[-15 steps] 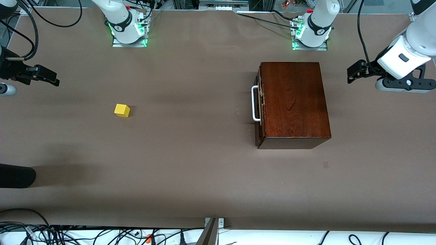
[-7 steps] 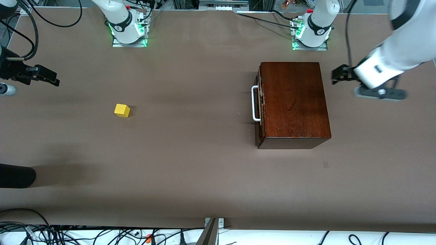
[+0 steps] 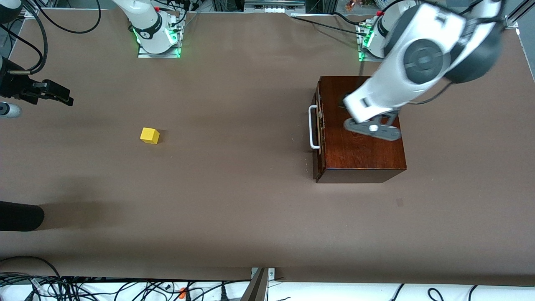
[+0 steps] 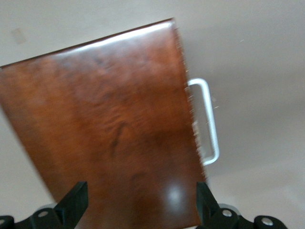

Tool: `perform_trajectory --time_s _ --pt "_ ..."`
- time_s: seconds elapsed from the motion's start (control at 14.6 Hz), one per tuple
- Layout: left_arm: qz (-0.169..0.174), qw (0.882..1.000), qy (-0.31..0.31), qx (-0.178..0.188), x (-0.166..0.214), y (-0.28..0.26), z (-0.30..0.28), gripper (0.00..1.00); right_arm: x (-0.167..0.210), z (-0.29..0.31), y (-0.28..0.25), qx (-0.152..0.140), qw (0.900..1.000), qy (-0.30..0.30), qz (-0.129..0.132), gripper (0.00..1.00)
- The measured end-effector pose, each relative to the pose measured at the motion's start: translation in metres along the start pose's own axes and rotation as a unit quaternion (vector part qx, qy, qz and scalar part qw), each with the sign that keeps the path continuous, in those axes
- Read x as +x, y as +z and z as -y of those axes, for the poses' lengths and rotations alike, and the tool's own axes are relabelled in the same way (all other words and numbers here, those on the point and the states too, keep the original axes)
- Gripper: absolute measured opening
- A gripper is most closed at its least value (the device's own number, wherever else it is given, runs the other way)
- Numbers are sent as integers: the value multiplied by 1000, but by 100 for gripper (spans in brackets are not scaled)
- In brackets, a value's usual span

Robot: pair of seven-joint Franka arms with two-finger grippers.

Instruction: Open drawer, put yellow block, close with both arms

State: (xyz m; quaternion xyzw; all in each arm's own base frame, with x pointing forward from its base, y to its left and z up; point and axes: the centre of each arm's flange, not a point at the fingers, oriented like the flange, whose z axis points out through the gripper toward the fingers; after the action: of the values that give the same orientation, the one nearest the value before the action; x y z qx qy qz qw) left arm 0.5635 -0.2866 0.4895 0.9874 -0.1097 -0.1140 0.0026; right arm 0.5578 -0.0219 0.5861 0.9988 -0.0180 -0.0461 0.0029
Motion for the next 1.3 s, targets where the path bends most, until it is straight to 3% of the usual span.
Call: perform_trajectory --time_s 0.27,0.48,0.82,1.3 --pt "-34 999 -40 -13 26 39 -79 100 0 0 0 0 1000 0 0 100" --pt "-27 998 -63 -6 32 76 -116 100 0 0 0 0 1000 0 0 100" --pt "-30 995 -74 58 36 115 -131 100 0 0 0 0 1000 0 0 100" --pt "-7 992 -95 77 29 148 -136 100 0 0 0 0 1000 0 0 100"
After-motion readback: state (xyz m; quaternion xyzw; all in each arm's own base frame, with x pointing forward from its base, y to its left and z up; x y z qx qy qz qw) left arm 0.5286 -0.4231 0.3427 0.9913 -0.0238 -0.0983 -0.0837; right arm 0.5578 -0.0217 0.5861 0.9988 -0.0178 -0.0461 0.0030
